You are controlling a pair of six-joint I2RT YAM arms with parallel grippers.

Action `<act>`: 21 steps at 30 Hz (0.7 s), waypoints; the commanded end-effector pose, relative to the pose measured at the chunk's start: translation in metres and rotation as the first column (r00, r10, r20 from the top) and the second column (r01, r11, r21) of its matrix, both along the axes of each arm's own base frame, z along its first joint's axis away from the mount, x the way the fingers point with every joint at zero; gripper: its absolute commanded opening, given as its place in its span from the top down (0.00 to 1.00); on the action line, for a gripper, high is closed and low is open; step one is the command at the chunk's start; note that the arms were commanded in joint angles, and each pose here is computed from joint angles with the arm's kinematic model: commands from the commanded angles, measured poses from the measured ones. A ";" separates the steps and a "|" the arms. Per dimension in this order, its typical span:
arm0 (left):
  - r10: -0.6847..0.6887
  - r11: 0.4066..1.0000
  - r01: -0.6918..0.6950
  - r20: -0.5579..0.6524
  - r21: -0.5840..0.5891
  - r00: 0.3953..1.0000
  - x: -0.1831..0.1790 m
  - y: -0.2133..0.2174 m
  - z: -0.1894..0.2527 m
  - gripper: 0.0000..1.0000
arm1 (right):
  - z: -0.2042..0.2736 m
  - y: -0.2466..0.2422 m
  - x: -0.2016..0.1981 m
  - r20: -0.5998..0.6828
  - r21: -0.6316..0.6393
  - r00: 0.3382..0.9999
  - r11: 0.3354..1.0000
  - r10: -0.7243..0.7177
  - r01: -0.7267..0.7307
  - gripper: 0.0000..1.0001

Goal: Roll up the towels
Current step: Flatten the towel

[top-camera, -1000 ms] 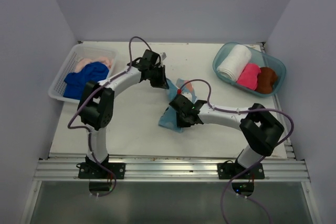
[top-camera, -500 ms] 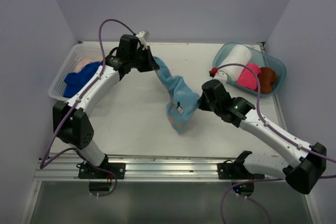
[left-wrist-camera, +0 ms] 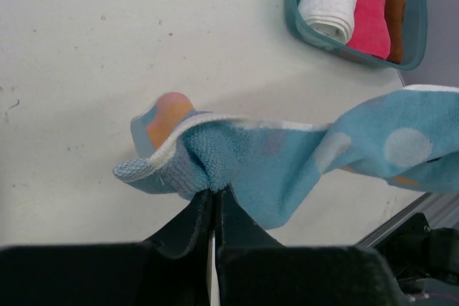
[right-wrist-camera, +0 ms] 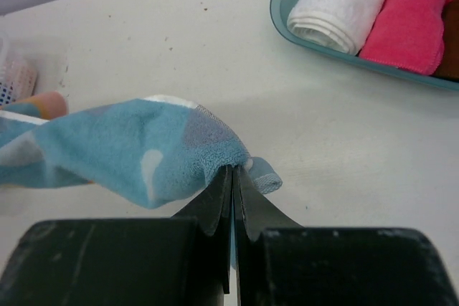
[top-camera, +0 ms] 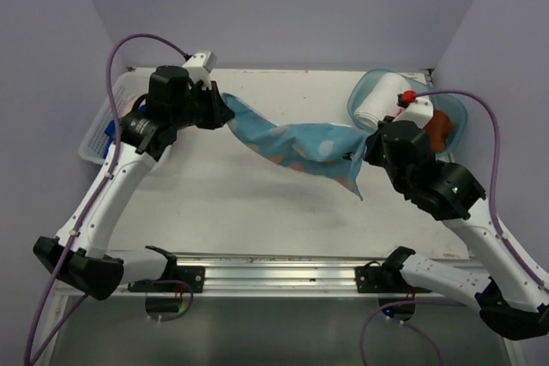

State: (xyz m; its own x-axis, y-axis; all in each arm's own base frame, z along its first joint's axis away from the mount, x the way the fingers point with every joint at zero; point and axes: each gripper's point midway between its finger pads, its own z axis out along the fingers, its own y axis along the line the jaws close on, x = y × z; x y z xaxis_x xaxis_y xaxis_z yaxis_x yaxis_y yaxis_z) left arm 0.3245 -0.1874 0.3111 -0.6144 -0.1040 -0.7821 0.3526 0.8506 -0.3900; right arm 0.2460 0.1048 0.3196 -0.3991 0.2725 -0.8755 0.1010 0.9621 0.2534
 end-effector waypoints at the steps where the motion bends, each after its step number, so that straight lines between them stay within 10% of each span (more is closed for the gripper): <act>1: -0.012 0.999 0.010 0.045 0.039 0.999 -0.023 0.015 0.014 1.00 | 0.014 -0.018 -0.003 0.010 -0.068 0.999 0.997 -0.043 0.044 1.00; 15: 0.102 0.986 -0.104 0.023 0.133 0.995 0.055 0.013 -0.058 1.00 | -0.106 0.012 0.119 -0.280 -0.076 0.960 0.996 0.016 -0.039 1.00; 17: 0.093 0.987 -0.086 -0.046 0.133 0.995 0.063 0.005 -0.084 1.00 | -0.137 0.011 0.136 -0.393 -0.128 0.919 0.991 -0.009 -0.046 0.82; 18: 0.118 0.984 -0.107 -0.071 0.140 0.991 0.068 0.007 -0.095 0.95 | -0.147 0.013 0.139 -0.428 -0.135 0.904 0.989 -0.007 -0.056 0.68; 19: 0.149 0.979 -0.129 -0.120 0.157 0.982 0.074 0.009 -0.116 0.60 | -0.152 0.015 0.141 -0.448 -0.135 0.894 0.989 -0.009 -0.057 0.63; 21: 0.199 0.970 -0.166 -0.186 0.180 0.962 0.081 0.019 -0.135 0.23 | -0.165 0.021 0.137 -0.474 -0.094 0.881 0.994 0.003 -0.055 0.46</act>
State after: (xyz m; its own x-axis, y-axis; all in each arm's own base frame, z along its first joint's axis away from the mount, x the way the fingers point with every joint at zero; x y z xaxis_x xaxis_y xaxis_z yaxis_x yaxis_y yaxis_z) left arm 0.3803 -0.1788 0.1833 -0.7448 -0.0406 -0.6661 0.1999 0.9387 -0.2808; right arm 0.3816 0.1063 0.1418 -0.7759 0.1739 -0.6065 0.2151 0.9766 0.0048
